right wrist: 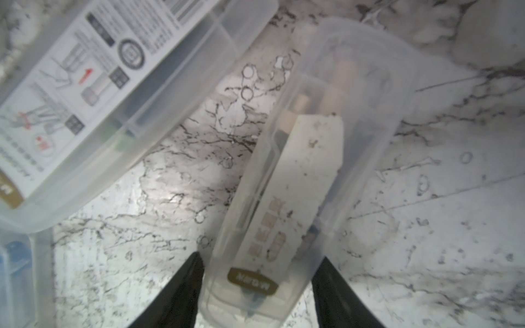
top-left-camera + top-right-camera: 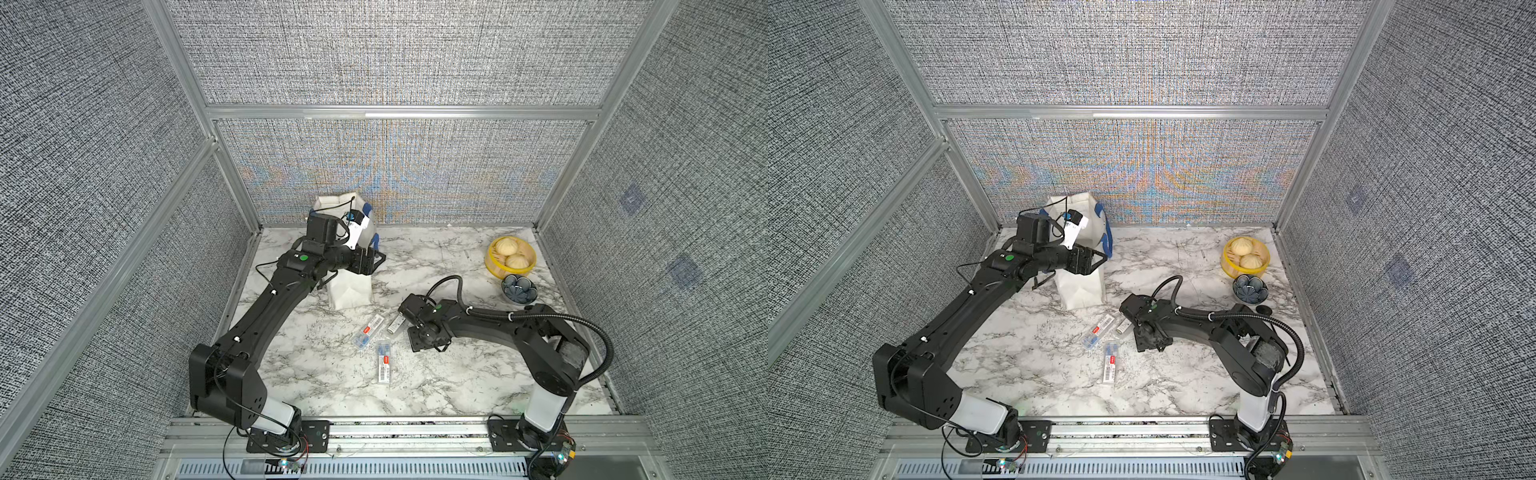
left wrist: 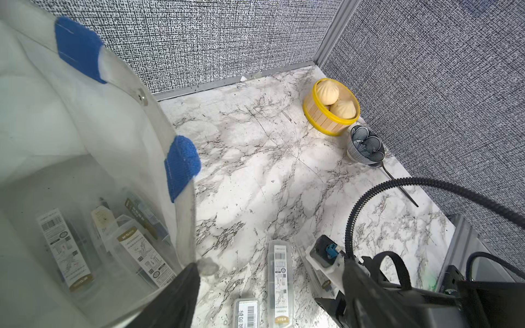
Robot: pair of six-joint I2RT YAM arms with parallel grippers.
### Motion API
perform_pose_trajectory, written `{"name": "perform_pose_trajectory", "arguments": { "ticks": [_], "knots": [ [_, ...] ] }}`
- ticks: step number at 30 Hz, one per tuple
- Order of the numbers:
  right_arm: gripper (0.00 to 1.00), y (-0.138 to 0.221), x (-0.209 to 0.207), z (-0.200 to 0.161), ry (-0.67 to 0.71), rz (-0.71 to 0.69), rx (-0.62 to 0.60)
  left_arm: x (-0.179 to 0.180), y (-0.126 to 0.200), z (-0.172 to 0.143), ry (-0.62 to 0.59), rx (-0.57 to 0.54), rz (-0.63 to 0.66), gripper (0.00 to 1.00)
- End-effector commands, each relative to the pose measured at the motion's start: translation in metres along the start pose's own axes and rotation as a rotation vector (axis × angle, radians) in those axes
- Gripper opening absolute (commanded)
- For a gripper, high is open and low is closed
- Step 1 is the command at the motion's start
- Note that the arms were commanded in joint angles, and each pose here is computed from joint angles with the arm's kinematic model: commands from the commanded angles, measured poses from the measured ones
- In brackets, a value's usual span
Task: Put the compass set into the canvas bag
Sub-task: Pick up the compass set at the center of the board.
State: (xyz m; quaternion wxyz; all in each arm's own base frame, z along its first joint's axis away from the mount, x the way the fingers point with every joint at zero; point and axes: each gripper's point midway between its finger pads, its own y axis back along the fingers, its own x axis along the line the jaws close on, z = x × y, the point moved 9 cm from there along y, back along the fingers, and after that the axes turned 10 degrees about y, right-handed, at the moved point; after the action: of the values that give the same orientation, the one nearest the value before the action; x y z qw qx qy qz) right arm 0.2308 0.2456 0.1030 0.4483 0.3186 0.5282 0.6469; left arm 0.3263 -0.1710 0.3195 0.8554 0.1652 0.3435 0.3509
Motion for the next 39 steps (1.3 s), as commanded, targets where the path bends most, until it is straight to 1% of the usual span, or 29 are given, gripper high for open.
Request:
{"name": "perform_pose_trajectory", "arguments": {
  "ticks": [1,4,8,13,14,15,19,23,28,31,36,39],
  "knots": [
    [0.55,-0.009,-0.006,-0.010,-0.007,-0.020,0.049,-0.001,0.000,0.002,-0.008,-0.005,-0.012,0.80],
    [0.53,-0.010,-0.011,-0.013,-0.045,-0.035,0.047,-0.001,-0.001,0.001,-0.005,-0.002,-0.012,0.80],
    [0.51,-0.006,-0.020,-0.016,-0.061,-0.073,0.033,0.000,-0.001,0.001,-0.004,-0.001,-0.016,0.80],
    [0.48,-0.002,-0.023,-0.014,-0.065,-0.056,-0.009,0.000,-0.002,0.001,0.001,0.004,-0.021,0.80],
    [0.47,-0.006,-0.025,-0.021,-0.058,-0.059,0.000,0.000,-0.003,0.001,0.002,0.005,-0.021,0.80],
    [0.46,-0.006,-0.026,-0.021,-0.062,-0.056,-0.018,-0.001,-0.003,0.001,0.000,0.003,-0.023,0.80],
    [0.38,-0.003,-0.025,-0.018,-0.051,-0.014,-0.113,0.000,-0.002,0.001,0.005,-0.004,-0.017,0.80],
    [0.34,0.000,-0.026,-0.018,-0.014,0.008,-0.214,0.000,-0.003,0.002,0.024,-0.016,-0.019,0.80],
    [0.30,0.012,-0.031,-0.018,0.041,0.020,-0.354,-0.008,-0.012,0.004,0.054,-0.035,-0.026,0.73],
    [0.26,0.025,-0.035,-0.020,0.070,0.030,-0.450,-0.020,-0.025,0.003,0.057,-0.022,-0.042,0.72],
    [0.26,0.042,-0.045,-0.029,0.085,0.022,-0.595,-0.038,-0.059,-0.008,0.082,0.017,-0.074,0.72],
    [0.26,0.050,-0.048,-0.031,0.094,0.012,-0.645,-0.044,-0.079,-0.015,0.095,0.037,-0.089,0.72]
  ]
}}
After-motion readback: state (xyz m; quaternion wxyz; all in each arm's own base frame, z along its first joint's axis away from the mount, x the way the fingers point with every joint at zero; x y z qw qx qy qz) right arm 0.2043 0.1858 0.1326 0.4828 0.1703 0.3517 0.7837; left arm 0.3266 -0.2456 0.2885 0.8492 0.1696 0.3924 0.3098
